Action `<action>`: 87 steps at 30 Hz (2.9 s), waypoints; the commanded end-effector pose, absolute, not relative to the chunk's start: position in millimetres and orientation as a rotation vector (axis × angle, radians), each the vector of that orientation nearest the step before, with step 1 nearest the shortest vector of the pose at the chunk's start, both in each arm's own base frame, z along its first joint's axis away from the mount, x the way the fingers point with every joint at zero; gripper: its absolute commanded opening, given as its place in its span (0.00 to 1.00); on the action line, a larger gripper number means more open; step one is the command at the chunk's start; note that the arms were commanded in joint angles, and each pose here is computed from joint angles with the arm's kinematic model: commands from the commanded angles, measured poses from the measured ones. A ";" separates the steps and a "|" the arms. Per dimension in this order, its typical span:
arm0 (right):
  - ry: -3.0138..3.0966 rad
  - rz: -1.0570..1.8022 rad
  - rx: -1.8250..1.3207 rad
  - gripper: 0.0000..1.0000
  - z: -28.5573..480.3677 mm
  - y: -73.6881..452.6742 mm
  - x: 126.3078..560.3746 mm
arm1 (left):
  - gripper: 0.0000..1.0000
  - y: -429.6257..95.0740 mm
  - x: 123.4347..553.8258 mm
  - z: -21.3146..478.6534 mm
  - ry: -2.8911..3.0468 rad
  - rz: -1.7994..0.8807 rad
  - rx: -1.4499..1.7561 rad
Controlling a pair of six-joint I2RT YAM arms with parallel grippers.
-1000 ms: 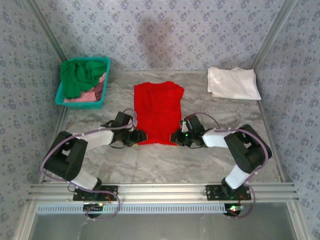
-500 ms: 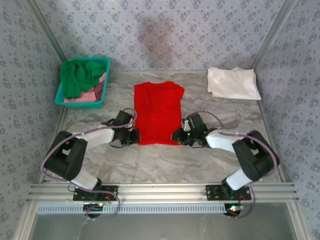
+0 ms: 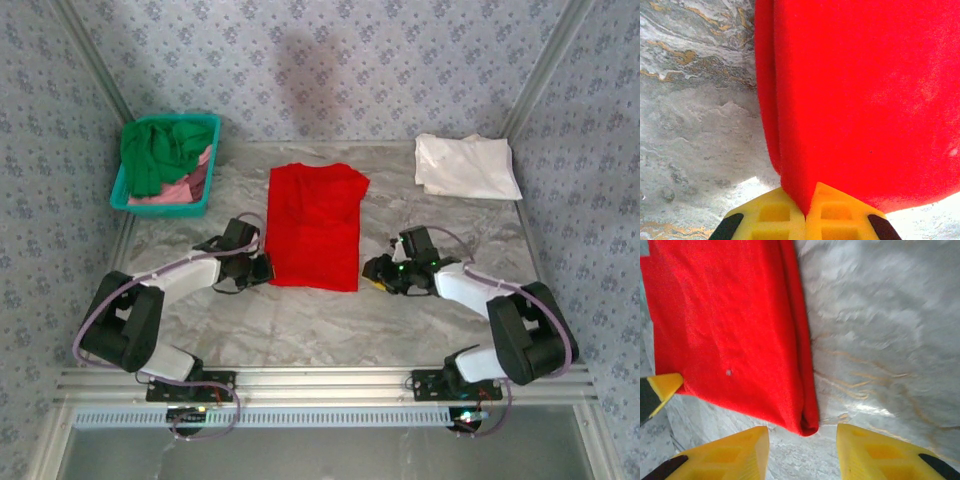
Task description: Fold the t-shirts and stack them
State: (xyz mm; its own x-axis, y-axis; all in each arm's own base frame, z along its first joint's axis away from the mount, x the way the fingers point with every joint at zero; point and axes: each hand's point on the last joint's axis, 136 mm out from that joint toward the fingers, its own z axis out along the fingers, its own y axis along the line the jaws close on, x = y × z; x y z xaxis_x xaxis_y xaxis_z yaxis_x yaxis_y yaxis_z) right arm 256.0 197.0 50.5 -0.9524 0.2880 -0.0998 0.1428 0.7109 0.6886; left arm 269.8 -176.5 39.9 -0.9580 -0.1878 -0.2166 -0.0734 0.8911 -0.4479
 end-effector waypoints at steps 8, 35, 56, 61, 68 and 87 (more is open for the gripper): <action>2.808 1.135 0.295 0.45 33.6 231.0 245.5 | 0.00 -173.9 264.3 41.3 2.805 -0.659 -0.178; 2.746 0.980 0.432 0.06 36.9 228.8 265.0 | 0.00 -173.0 258.9 46.5 2.773 -0.696 -0.202; 2.561 0.942 0.178 0.00 108.5 213.6 190.9 | 0.00 -204.9 162.2 116.2 2.703 -0.981 0.101; 2.475 0.924 0.154 0.00 149.0 210.3 233.0 | 0.00 -220.6 205.7 160.9 2.579 -1.090 0.153; 2.405 0.850 0.132 0.00 181.3 205.6 313.8 | 0.00 -214.6 286.6 186.2 2.529 -1.019 0.083; 2.450 0.888 0.256 0.27 156.8 223.3 505.0 | 0.55 -174.2 466.3 160.5 2.561 -0.699 0.077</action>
State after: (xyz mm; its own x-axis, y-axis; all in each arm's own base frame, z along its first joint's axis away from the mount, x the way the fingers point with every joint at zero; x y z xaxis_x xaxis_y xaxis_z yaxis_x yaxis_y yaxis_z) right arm 481.8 230.5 166.8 -0.8349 0.3200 -0.4477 -0.0392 0.7769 0.6284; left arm 441.3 -189.3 158.7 -0.8982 -0.0997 -0.4281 0.1660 0.8249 -0.5404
